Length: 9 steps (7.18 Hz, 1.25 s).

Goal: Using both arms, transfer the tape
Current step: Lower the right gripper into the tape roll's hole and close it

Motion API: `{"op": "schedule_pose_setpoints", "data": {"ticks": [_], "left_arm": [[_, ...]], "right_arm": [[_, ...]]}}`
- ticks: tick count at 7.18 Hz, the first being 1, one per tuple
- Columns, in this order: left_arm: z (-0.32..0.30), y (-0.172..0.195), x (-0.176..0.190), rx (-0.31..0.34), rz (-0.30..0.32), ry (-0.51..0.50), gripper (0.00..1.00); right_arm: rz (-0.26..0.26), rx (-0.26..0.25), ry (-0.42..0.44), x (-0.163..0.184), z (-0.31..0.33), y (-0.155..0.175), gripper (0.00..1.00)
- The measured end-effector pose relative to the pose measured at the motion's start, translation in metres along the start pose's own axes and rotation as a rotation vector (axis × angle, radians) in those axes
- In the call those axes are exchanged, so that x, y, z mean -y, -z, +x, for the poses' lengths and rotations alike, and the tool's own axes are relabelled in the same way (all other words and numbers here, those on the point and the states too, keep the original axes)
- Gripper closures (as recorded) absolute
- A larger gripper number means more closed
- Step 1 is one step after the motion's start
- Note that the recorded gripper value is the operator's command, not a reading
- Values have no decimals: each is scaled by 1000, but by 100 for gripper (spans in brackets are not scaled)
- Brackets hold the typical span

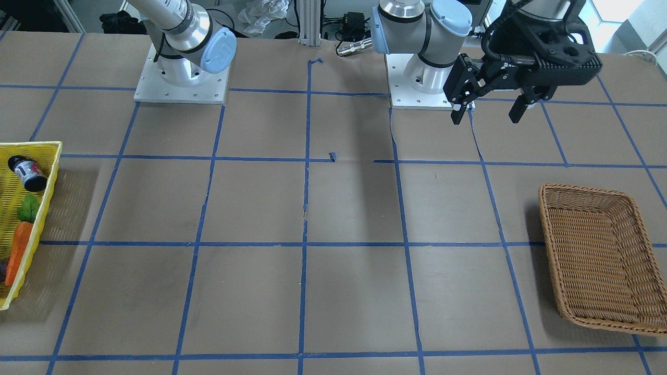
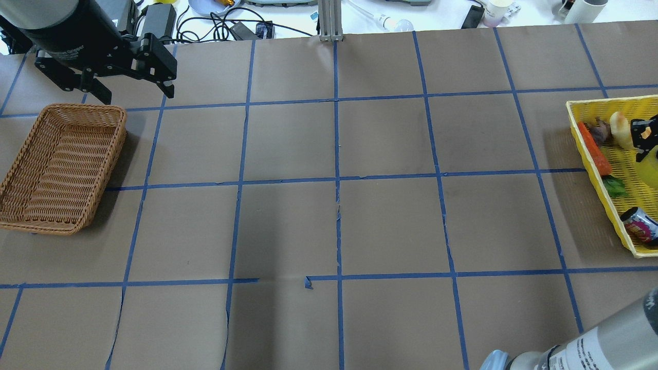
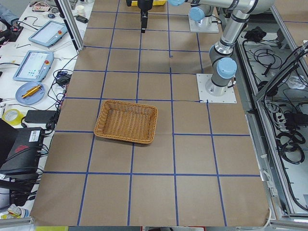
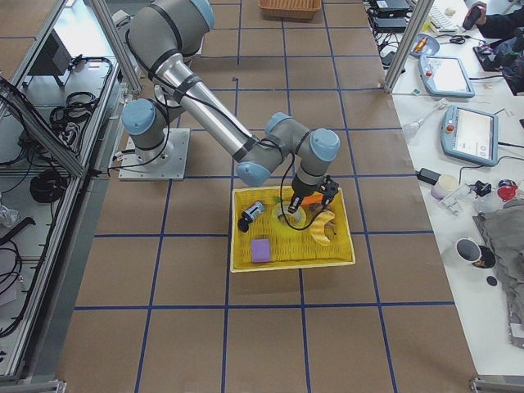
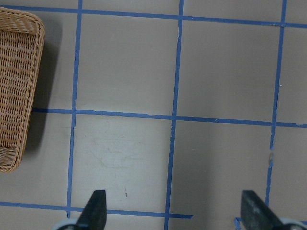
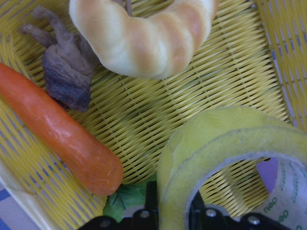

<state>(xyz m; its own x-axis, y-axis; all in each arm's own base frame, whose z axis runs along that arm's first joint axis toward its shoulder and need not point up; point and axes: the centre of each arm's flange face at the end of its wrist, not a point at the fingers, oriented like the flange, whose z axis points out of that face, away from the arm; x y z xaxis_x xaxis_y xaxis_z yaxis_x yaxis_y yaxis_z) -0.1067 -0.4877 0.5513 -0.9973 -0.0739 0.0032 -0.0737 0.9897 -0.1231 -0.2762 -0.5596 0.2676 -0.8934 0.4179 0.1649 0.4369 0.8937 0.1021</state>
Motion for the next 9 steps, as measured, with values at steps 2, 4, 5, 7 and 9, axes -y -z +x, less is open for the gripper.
{"op": "schedule_pose_setpoints", "data": {"ticks": [2, 4, 5, 7, 9], "left_arm": [[0, 0, 0, 1, -1, 0, 0], [0, -1, -1, 0, -1, 0, 0], [0, 0, -1, 0, -1, 0, 0], [0, 0, 0, -2, 0, 5, 0], [0, 0, -1, -1, -1, 5, 0]], "right_arm": [[4, 2, 4, -4, -1, 10, 100], [13, 0, 6, -7, -2, 18, 100], [20, -1, 9, -8, -2, 23, 100], [15, 0, 21, -9, -1, 39, 100], [19, 2, 70, -15, -30, 70, 100]]}}
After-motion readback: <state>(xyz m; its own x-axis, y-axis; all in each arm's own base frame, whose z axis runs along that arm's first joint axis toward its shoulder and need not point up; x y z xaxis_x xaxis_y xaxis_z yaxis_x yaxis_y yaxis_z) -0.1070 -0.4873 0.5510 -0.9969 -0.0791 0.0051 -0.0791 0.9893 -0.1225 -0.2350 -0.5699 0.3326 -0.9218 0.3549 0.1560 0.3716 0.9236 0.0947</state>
